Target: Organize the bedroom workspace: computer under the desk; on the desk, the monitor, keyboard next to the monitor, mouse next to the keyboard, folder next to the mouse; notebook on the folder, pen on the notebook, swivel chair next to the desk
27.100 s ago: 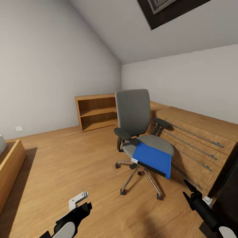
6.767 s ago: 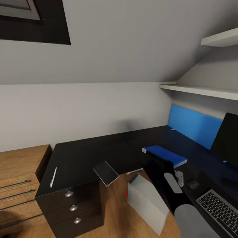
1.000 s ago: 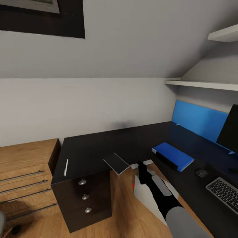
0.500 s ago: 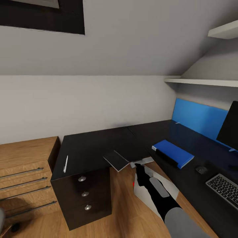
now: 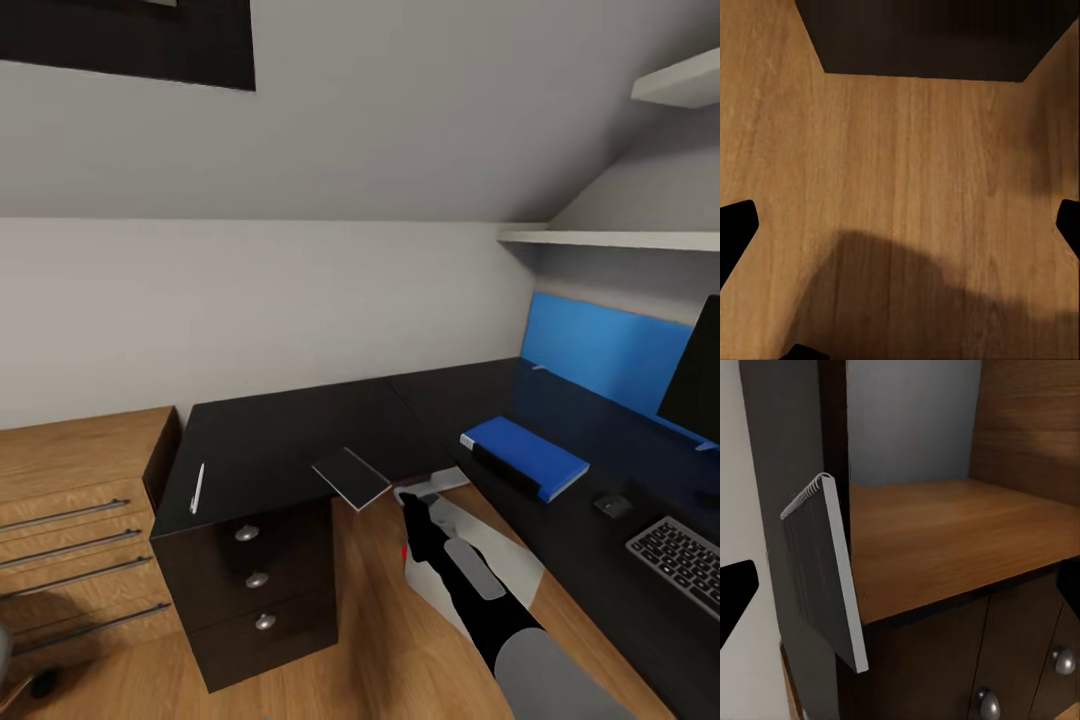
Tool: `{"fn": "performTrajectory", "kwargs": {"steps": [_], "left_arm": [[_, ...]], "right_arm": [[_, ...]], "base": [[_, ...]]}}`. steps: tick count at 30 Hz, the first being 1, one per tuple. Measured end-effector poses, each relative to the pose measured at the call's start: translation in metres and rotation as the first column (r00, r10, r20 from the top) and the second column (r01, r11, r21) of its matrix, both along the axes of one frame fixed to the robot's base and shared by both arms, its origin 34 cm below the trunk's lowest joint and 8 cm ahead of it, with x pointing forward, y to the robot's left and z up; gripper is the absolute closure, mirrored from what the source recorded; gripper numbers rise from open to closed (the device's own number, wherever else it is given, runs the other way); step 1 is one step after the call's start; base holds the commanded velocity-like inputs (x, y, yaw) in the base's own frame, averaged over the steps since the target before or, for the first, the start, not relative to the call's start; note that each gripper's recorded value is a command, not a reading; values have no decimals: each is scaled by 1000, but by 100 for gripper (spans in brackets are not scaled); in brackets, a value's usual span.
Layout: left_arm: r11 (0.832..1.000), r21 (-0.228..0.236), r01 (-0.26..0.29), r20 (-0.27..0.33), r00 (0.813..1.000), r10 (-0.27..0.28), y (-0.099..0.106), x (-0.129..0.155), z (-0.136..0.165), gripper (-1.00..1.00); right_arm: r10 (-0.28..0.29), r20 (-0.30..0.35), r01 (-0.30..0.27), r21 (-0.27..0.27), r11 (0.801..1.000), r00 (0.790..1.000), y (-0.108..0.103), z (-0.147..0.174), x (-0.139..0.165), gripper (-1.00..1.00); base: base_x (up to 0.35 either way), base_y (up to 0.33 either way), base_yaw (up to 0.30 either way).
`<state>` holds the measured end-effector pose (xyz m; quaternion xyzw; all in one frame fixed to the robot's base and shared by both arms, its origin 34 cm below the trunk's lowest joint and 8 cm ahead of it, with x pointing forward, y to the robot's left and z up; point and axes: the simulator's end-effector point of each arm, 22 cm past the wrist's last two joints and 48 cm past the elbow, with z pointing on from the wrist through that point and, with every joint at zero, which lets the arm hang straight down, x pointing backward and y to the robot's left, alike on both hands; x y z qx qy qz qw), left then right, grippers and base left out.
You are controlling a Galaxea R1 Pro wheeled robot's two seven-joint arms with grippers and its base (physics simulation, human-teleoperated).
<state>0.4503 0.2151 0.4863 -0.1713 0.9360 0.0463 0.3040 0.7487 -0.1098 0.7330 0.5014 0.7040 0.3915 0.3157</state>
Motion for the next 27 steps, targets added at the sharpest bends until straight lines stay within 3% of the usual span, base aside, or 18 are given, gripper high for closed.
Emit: {"fn": "performTrajectory", "kwargs": {"steps": [4, 8, 16, 19, 27], "left_arm": [[999, -46, -6, 94, 996, 10, 20, 36, 23, -100], [996, -92, 18, 145, 989, -5, 23, 51, 39, -100], [988, -149, 50, 135, 990, -29, 27, 40, 39, -100], [985, -163, 49, 129, 991, -28, 27, 37, 36, -100], [982, -163, 93, 107, 991, -76, 14, 23, 30, -100]], "right_arm": [[2, 1, -2, -2, 1000, 1000, 1, -7, -1, -100], [3, 2, -3, -3, 1000, 1000, 1, -15, -2, -100], [15, 7, -15, -16, 1000, 1000, 4, -29, -4, -100], [55, 21, -54, -57, 997, 998, 13, -34, -6, -100], [85, 64, -80, -69, 994, 994, 21, -26, -4, -100]], "base": [[0, 0, 0], [0, 0, 0], [0, 0, 0], [0, 0, 0], [0, 0, 0]]}}
